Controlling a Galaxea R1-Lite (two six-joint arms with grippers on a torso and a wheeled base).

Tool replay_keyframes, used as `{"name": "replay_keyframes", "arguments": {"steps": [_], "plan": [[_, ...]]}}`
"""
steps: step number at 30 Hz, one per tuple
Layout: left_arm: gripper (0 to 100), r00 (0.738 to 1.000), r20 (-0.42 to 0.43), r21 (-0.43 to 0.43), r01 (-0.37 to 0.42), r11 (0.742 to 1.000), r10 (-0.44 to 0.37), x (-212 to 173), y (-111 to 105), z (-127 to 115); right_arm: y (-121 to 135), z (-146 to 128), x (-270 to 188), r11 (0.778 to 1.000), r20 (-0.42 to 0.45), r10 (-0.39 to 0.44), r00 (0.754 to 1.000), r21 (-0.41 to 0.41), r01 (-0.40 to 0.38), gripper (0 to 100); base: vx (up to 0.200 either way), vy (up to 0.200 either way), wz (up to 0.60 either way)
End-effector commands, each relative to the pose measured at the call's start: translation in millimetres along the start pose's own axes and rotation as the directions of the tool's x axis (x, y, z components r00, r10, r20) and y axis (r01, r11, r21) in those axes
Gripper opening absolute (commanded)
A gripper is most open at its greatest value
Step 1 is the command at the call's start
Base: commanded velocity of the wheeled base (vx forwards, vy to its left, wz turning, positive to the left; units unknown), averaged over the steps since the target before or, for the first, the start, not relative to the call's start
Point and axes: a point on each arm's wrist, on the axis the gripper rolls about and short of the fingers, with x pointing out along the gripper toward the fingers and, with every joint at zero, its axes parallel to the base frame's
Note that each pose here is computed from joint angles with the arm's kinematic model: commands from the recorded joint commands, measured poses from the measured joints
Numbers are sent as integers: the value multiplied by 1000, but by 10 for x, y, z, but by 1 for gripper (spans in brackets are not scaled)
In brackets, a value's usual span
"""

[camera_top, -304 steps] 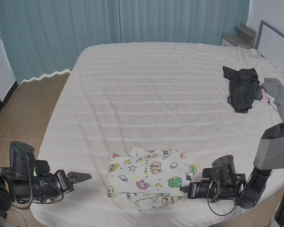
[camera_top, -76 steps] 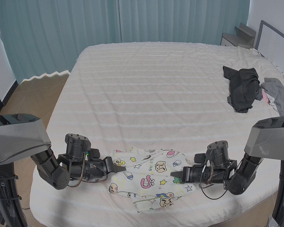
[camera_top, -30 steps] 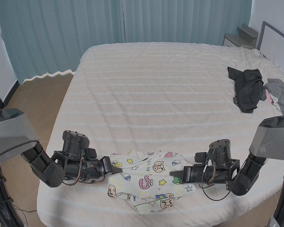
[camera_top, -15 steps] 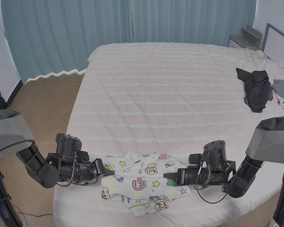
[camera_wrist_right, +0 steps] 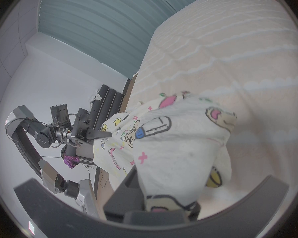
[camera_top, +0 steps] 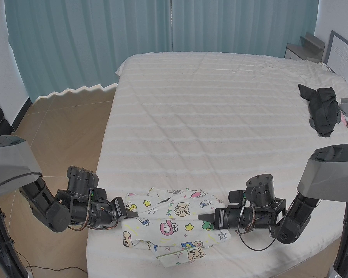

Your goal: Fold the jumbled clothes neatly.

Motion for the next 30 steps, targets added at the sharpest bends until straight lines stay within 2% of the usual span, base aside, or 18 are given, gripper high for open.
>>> {"name": "replay_keyframes", "arguments": {"steps": [1, 15, 22, 30], "plan": [[0, 1000, -2, -4, -24, 1000, 24, 14, 30, -36, -13, -20, 10, 1000, -8, -4, 1000, 3, 4, 0, 0, 0, 0], [0, 999, 25, 3, -48, 999, 48, 124, 147, -93, -32, -50, 21, 1000, -18, -11, 1000, 5, 11, 0, 0, 0, 0], [0, 999, 26, 10, -48, 999, 48, 135, 135, -107, -27, -57, 12, 1000, -19, -12, 1000, 5, 12, 0, 0, 0, 0], [0, 998, 20, 54, -57, 997, 56, 148, 155, -118, -31, -54, 11, 1000, -18, -13, 1000, 5, 13, 0, 0, 0, 0]]}}
